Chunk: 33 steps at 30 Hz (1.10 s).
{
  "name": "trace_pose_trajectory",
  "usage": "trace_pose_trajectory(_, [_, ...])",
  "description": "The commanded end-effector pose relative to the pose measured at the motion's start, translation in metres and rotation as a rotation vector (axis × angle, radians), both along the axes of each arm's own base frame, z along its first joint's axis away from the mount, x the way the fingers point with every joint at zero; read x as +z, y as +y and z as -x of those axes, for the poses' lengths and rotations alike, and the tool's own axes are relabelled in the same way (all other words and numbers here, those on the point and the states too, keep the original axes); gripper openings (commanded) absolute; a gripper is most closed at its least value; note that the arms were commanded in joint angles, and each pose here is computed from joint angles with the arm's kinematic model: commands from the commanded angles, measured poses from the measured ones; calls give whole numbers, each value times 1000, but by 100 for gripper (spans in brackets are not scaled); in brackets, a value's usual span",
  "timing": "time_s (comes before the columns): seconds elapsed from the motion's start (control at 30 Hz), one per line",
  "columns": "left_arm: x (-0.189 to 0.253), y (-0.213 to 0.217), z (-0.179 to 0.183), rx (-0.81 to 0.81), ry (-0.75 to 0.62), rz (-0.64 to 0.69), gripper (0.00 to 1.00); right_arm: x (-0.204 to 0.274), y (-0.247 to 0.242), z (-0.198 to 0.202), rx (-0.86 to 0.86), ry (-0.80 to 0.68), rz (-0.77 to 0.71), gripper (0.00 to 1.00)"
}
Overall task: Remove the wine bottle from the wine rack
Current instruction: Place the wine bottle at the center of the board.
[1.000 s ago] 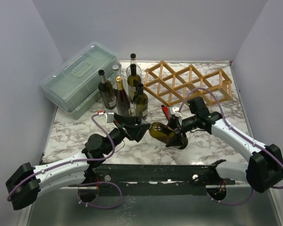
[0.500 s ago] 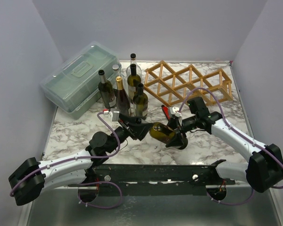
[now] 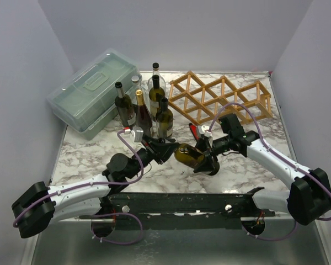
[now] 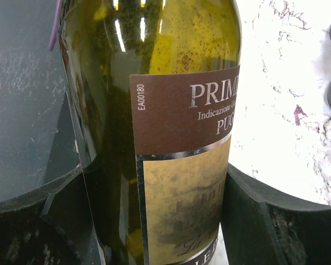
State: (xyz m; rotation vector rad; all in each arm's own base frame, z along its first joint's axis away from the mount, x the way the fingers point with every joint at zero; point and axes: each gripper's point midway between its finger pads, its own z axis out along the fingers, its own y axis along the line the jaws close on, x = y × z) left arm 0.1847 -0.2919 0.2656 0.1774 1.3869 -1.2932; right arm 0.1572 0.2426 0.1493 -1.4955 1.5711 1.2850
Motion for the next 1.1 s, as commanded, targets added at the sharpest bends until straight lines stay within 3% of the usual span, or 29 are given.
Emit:
trace_pose_trajectory(0.0, [15, -4, 2, -17, -50, 9, 0, 24, 7, -3, 37, -30, -87, 0])
trace_pose_trajectory(0.13, [16, -4, 2, -15, -49, 9, 0, 21, 7, -3, 34, -28, -80, 2])
trace_pose_trajectory(0.2, [16, -2, 1, -7, -50, 9, 0, 19, 6, -4, 31, -34, -77, 7])
trace_pose_trajectory(0.5, [23, 7, -3, 43, -58, 16, 0, 5, 5, -2, 32, -23, -59, 51])
trace_pose_trajectory(0.77, [22, 8, -4, 52, -59, -13, 0, -1, 4, -4, 29, -22, -45, 78])
trace_pose_trajectory(1.07, [32, 11, -1, 48, -89, -22, 0, -2, 5, -1, 40, -8, -49, 87])
